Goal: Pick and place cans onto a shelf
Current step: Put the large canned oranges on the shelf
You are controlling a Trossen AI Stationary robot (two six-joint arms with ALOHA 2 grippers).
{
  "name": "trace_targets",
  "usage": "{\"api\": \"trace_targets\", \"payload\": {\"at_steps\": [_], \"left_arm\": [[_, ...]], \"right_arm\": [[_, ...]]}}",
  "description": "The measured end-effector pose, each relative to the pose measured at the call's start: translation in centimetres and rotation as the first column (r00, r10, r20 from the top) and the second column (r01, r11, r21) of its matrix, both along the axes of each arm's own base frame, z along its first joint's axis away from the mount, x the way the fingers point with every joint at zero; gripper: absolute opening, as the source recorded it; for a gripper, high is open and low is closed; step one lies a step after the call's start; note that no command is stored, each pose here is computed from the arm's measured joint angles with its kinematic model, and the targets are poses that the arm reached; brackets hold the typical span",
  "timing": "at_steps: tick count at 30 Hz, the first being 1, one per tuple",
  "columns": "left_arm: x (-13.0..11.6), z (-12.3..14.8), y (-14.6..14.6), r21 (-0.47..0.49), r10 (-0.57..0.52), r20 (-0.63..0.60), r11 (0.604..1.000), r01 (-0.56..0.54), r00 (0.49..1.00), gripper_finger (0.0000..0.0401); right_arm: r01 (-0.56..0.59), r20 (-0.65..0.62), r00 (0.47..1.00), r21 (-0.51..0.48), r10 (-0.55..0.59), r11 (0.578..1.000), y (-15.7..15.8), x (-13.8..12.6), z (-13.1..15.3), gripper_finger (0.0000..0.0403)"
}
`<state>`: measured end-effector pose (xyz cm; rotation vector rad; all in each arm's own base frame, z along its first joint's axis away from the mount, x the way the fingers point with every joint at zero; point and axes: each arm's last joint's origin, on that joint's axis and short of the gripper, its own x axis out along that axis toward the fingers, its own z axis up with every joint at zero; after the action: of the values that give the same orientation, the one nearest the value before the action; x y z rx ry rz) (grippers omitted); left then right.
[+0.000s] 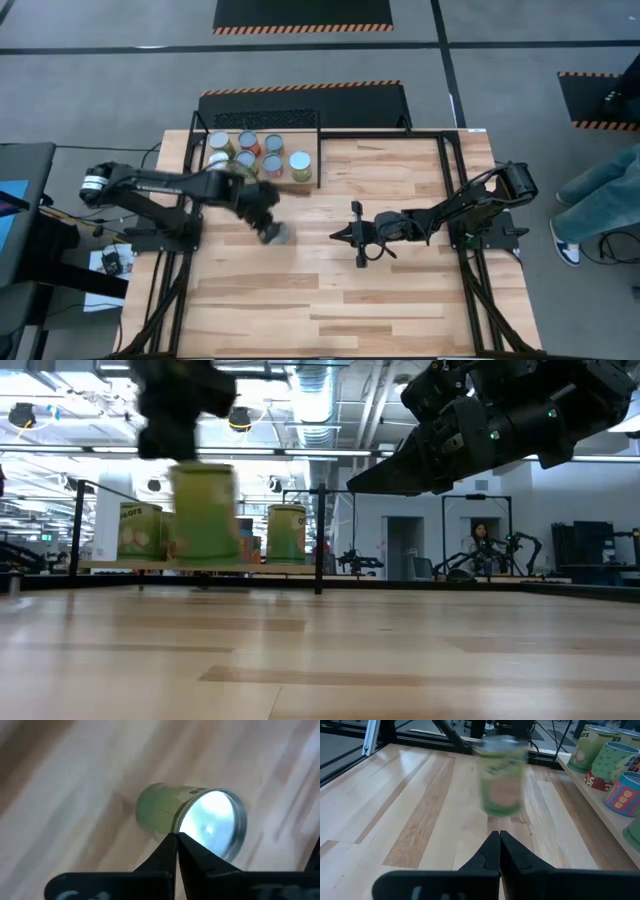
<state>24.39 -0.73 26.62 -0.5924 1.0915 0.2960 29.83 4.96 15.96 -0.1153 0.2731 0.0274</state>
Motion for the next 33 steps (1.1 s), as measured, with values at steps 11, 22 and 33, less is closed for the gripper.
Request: {"api": "trace_targets", "payload": {"at_steps": [11,22,33], "left_arm": [[0.1,0.2,7.4,-0.059,0.196,0.088,0.980,-0.191,0.977,0.0000],[1.0,-1.7,9.2,-0.068,0.201,0.031,0.978,-0.199,0.979,0.0000],[1.9,-2.8,9.7,-0.007,0.166,0.015,0.986,-0.165,0.986,0.0000]], "right_arm": [[-0.001,-0.001,1.000,-0.003,0.001,1.000,0.0,0.0,0.0,0.0016],[-0.004,-0.003,1.000,-0.002,0.004,1.000,0.1,0.0,0.0,0.0016],[-0.003,-0.010,1.000,-0.002,0.003,1.000,0.1,0.0,-0.1,0.0016]]}}
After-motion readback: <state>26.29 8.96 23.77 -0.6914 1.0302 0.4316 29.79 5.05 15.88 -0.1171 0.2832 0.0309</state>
